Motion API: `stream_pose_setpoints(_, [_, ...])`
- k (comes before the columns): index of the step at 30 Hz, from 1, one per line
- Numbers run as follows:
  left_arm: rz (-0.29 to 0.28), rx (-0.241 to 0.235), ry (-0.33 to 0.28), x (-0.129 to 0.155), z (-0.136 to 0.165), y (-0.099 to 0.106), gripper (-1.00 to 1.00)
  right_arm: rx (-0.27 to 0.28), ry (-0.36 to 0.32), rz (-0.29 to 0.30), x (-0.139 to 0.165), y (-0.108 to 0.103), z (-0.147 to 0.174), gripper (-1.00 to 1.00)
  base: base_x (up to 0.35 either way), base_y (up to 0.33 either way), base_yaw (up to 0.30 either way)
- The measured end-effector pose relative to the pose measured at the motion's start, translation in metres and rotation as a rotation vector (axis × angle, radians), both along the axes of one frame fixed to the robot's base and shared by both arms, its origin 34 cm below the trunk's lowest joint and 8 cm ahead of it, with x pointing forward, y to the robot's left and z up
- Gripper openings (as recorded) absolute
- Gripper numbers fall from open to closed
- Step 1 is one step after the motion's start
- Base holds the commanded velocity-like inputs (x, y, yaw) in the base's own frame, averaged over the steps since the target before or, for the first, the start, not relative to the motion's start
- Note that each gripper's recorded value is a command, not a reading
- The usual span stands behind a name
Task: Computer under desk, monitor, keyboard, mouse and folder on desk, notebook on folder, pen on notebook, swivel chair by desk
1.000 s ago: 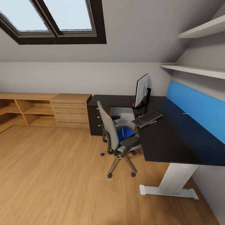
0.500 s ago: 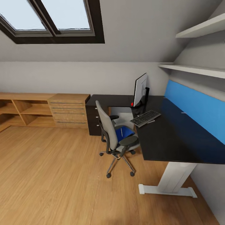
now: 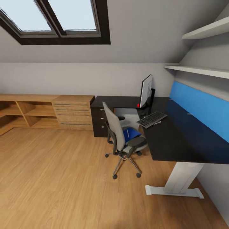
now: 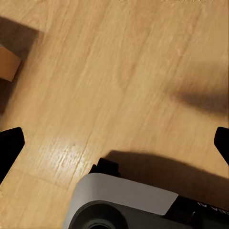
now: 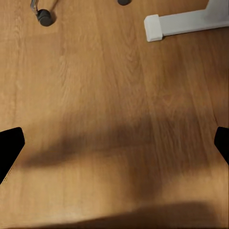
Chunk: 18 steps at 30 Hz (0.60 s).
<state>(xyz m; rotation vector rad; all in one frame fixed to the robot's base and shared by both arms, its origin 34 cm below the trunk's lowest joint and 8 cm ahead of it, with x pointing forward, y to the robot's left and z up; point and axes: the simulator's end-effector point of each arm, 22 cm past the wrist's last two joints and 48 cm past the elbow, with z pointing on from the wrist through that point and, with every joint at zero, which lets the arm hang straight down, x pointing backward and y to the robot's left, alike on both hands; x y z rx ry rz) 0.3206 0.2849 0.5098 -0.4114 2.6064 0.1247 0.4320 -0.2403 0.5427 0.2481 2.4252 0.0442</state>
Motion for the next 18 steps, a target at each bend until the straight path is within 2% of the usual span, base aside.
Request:
stream_pose_setpoints(3, [0.000,0.000,0.000,0.0000,0.0000,0.0000,1.00,-0.001,0.000,0.000,0.0000,-0.0005,0.0000,1.00,-0.010,0.262,0.000])
stream_pose_setpoints(8, [0.000,0.000,0.000,0.0004,0.0001,0.0001,1.00,-0.001,0.000,0.000,0.0000,-0.0005,0.0000,1.00,-0.004,0.112,-0.043])
stream_pose_setpoints(18, [0.006,-0.001,-0.001,0.0001,0.0001,-0.0002,1.00,-0.002,-0.001,0.000,0.0001,-0.0012,0.0001,1.00,-0.001,0.019,-0.210])
